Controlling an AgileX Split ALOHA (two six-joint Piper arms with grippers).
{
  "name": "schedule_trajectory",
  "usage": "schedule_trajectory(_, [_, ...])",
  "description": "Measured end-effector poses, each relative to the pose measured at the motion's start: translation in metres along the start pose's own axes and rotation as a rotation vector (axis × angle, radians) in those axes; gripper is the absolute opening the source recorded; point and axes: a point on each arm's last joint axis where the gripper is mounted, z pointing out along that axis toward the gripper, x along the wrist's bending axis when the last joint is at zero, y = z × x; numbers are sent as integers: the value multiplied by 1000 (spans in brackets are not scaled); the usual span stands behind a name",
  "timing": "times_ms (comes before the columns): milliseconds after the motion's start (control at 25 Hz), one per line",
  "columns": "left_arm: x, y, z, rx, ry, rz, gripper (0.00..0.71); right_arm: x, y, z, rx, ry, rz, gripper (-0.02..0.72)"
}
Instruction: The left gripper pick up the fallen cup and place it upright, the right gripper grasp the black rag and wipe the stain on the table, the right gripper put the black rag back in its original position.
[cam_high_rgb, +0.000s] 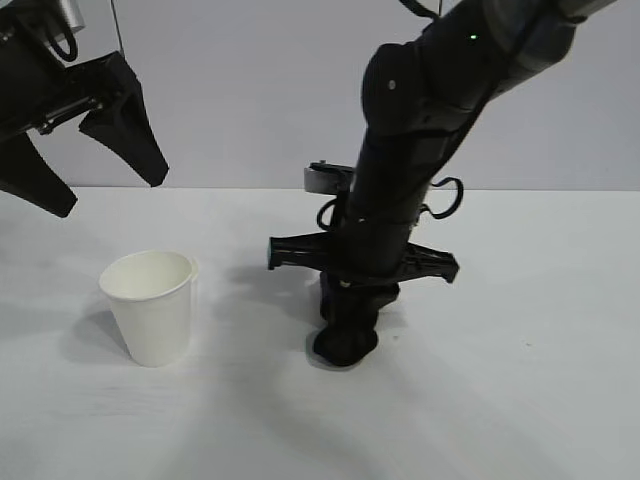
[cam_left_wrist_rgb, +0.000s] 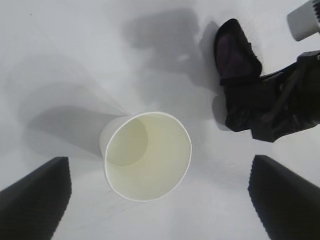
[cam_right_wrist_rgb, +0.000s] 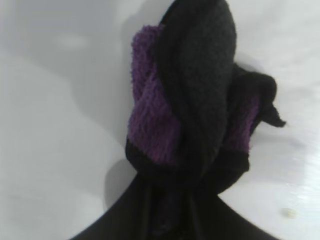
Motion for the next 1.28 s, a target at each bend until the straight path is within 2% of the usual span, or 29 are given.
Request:
schedule_trajectory(320, [0, 0, 0, 0, 0, 0, 693, -77, -33, -15, -31, -107, 75, 73])
schedule_trajectory(560, [0, 0, 0, -1, 0, 0, 693, -110, -32, -23, -49, -139, 144, 83])
schedule_trajectory(600, [0, 0, 0, 0, 0, 0, 693, -110, -32, -25, -51, -139, 145, 123])
schedule_trajectory(640, [0, 0, 0, 0, 0, 0, 693, -111, -34, -27, -50, -140, 146, 200])
schedule_trajectory(760, [0, 0, 1, 1, 0, -1, 693, -109, -40, -39, -29, -136, 157, 534])
schedule_trajectory(800, [0, 0, 1, 1, 0, -1, 693, -108, -40, -47, -40, -127, 158, 599])
schedule_trajectory(880, [0, 0, 1, 1, 0, -1, 693, -103, -38, -68, -94, -91, 179, 639])
schedule_trajectory(1120, [0, 0, 1, -1, -2, -3, 693, -84, -37, -128, -247, 89, 222, 652])
schedule_trajectory(1200, [0, 1, 1, -5, -1, -3, 693, -80, -38, -134, -258, 125, 223, 652])
schedule_trajectory(1280, [0, 1, 1, -9, 1, -3, 693, -79, -38, -134, -257, 136, 223, 652])
